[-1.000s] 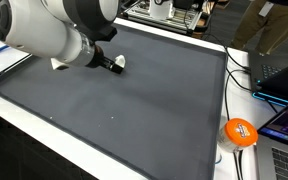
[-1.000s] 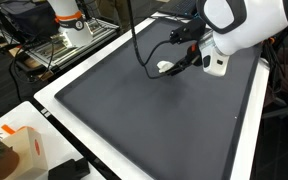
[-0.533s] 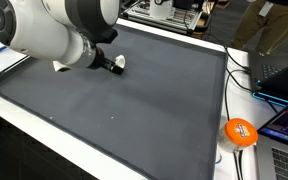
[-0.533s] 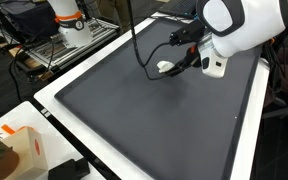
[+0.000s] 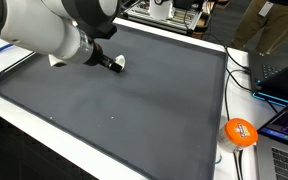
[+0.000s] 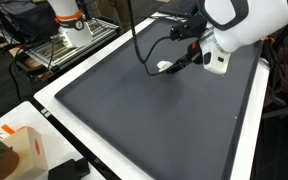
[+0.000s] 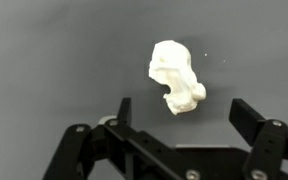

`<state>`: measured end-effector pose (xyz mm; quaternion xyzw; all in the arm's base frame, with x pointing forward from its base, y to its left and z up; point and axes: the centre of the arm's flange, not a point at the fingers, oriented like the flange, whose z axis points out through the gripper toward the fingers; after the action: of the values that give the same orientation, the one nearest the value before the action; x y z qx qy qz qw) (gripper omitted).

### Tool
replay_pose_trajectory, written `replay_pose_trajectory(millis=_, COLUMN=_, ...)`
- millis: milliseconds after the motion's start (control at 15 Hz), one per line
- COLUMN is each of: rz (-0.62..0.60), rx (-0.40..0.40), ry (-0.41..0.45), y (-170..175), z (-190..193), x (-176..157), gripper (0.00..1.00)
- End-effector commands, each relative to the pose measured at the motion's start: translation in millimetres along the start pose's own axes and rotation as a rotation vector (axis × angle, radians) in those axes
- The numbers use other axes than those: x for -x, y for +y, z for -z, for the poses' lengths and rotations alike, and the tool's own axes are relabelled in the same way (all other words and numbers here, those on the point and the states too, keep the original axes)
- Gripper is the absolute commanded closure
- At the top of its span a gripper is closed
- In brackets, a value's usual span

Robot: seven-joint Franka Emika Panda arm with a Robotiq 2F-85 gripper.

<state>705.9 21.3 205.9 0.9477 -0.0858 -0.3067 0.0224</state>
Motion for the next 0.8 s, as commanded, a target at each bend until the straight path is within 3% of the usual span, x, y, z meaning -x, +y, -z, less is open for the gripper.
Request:
replay_pose_trajectory(millis=0, rz=-0.048, rx=-0.033, ry=0.036, y=13, z=1, x=52, gripper=0.0)
replay_pose_trajectory(millis=467, rz=-0.076, rx=-0.095, ry=0.225, y=15, z=-4, x=94, gripper=0.0)
replay_pose_trajectory(millis=733, rz=-0.104, rx=-0.059, ry=0.291, y=30, z=-15, x=114, gripper=0.0)
